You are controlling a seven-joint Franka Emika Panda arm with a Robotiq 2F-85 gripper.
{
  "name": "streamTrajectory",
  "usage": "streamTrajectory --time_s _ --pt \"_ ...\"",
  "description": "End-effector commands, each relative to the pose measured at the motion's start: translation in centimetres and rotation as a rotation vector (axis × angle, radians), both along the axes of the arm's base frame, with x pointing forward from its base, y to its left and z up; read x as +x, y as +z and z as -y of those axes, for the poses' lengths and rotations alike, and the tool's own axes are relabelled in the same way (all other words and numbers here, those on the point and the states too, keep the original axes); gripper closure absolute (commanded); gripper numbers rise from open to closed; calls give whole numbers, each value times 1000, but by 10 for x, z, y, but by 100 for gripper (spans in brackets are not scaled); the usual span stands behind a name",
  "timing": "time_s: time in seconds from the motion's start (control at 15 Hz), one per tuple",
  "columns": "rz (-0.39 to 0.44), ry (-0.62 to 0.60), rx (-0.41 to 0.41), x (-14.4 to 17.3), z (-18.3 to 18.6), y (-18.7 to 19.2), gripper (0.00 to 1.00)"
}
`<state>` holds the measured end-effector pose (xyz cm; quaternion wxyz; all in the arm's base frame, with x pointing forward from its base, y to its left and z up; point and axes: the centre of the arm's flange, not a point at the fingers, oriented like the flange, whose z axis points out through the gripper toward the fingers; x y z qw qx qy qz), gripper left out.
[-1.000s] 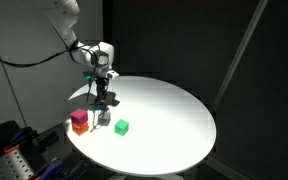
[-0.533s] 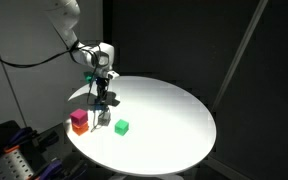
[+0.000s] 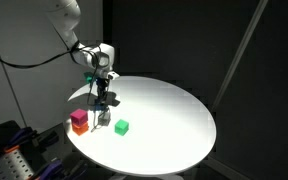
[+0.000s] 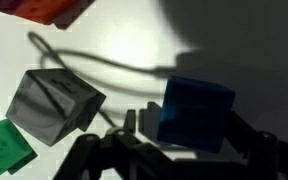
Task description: Pick up the blue block and put it on top of the gray block
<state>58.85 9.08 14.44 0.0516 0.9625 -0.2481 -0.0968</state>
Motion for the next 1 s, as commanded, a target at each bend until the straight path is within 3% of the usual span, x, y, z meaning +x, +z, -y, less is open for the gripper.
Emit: streamTrajectory --time_s 0.0,0.2,0.93 --pt "-1 -5 -22 7 -2 2 42" --pt "2 -4 -11 6 -3 10 66" --pt "6 34 -10 -5 -4 69 69"
